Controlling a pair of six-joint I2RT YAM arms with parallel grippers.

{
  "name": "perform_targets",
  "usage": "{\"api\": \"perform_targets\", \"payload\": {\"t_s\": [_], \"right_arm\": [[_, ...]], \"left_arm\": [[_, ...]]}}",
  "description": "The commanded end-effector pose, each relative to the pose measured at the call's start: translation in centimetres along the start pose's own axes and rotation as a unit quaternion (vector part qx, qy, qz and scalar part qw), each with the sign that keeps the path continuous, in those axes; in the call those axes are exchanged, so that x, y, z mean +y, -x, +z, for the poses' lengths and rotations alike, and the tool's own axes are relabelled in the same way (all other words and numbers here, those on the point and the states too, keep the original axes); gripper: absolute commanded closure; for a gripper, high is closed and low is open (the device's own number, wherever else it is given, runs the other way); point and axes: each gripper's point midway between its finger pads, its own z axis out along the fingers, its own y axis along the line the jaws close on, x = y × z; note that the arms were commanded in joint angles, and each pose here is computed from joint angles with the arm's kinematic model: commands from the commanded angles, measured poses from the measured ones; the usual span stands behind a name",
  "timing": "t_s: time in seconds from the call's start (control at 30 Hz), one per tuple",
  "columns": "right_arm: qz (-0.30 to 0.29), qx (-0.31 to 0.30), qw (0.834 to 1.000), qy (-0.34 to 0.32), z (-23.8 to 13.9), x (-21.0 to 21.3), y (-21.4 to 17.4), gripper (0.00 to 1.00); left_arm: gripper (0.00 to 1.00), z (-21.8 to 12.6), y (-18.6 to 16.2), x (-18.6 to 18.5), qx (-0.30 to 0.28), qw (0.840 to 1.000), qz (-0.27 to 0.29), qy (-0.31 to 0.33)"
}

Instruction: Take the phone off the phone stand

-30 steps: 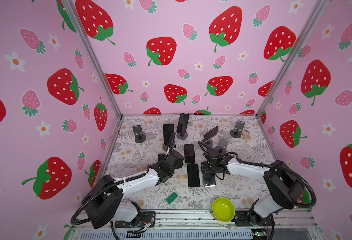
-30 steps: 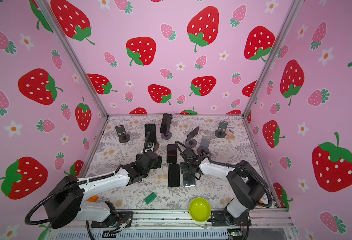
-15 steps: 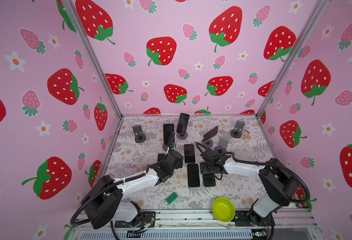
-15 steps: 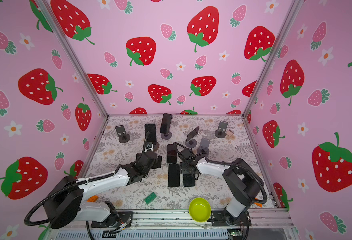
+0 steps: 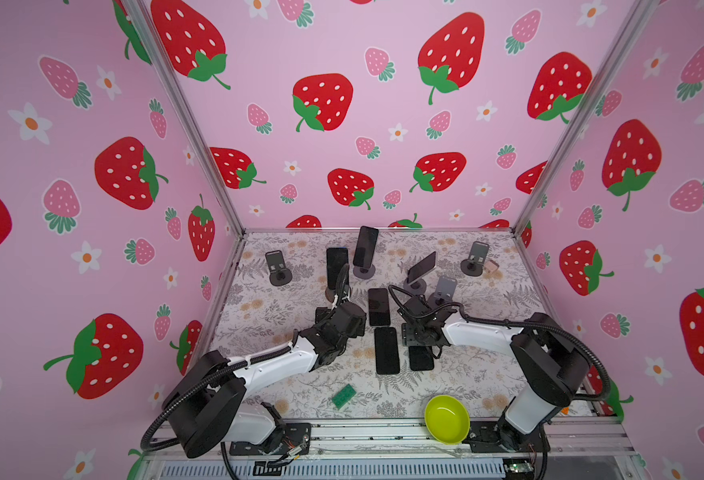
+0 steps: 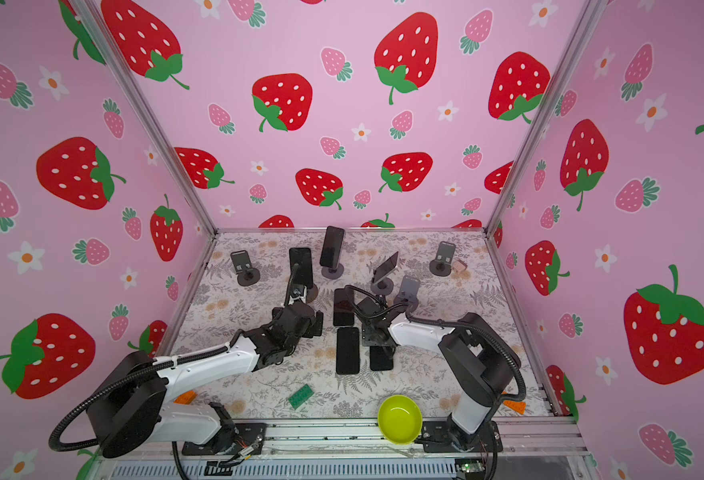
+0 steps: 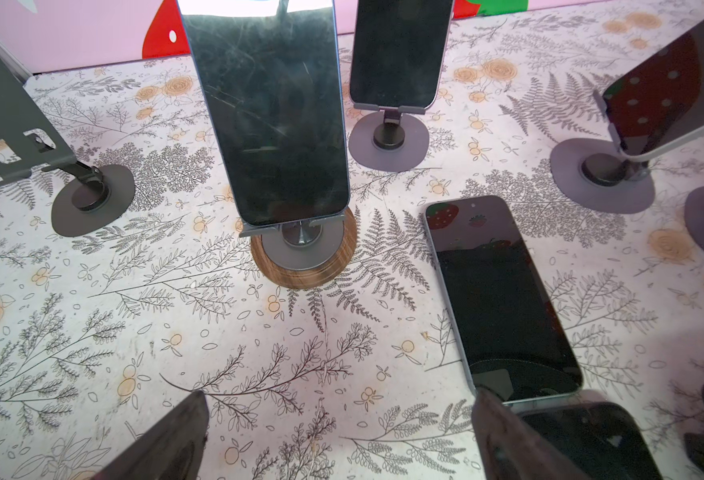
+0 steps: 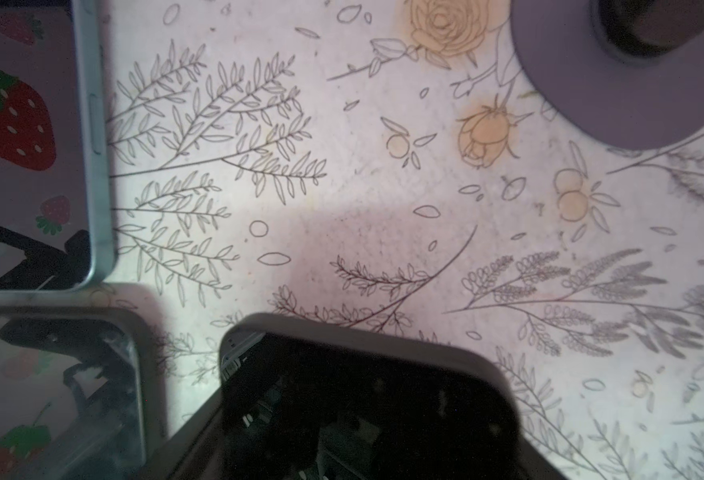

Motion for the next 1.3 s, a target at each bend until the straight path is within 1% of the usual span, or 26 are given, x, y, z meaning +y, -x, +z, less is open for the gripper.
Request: {"api": "perform_targets", "payload": {"t_s": [0.0,0.13,0.33,0.43,0.6,0.7,0.97,1.03,1.1,1.17,1.27], "right_arm": [[-0.01,0.061,0.997,-0.046,1.0,-2.1,-3.3,0.24],[-0.007,0.066,0.996,-0.059,0.8,-2.6,-3.6,0.23],[-0.006,0.065,0.996,-0.053,0.5,-2.5,-3.8,0.24],[-0.005,0.073,0.996,-0.041,0.6,-2.0,-4.2,0.24],[-0.004,0.077,0.996,-0.042,0.6,-1.9,-4.5,0.22],[-0.004,0.075,0.997,-0.033,0.5,-1.5,-4.5,0.21],[-0.008,0.068,0.997,-0.034,0.1,-1.5,-4.0,0.2],[-0.006,0.059,0.997,-0.041,-0.5,-1.7,-3.4,0.2],[0.002,0.041,0.999,-0.028,-1.3,-1.3,-2.6,0.2],[0.011,0.013,1.0,-0.013,-2.6,-0.9,-1.2,0.18],[0.042,-0.045,0.998,0.002,-5.3,-0.9,1.4,0.14]], "left_arm": [[0.01,0.0,0.1,0.3,-0.001,1.0,-0.013,0.006],[0.01,0.1,0.0,0.3,-0.001,1.0,-0.013,0.006],[0.01,-0.2,0.2,0.2,-0.01,1.0,-0.018,-0.006],[0.01,-0.2,0.2,0.1,-0.007,1.0,-0.015,-0.007],[0.01,-0.1,0.1,0.1,-0.006,1.0,-0.014,-0.005],[0.01,-0.3,0.2,0.2,-0.006,1.0,-0.014,-0.006],[0.01,-0.3,0.2,0.2,-0.006,1.0,-0.014,-0.006],[0.01,-0.2,0.2,0.2,-0.008,1.0,-0.015,-0.006],[0.01,-0.3,0.2,0.2,-0.007,1.0,-0.014,-0.005],[0.01,-0.4,0.3,0.3,-0.008,1.0,-0.015,-0.005],[0.01,-0.4,0.3,0.3,-0.014,1.0,-0.018,-0.007]]}}
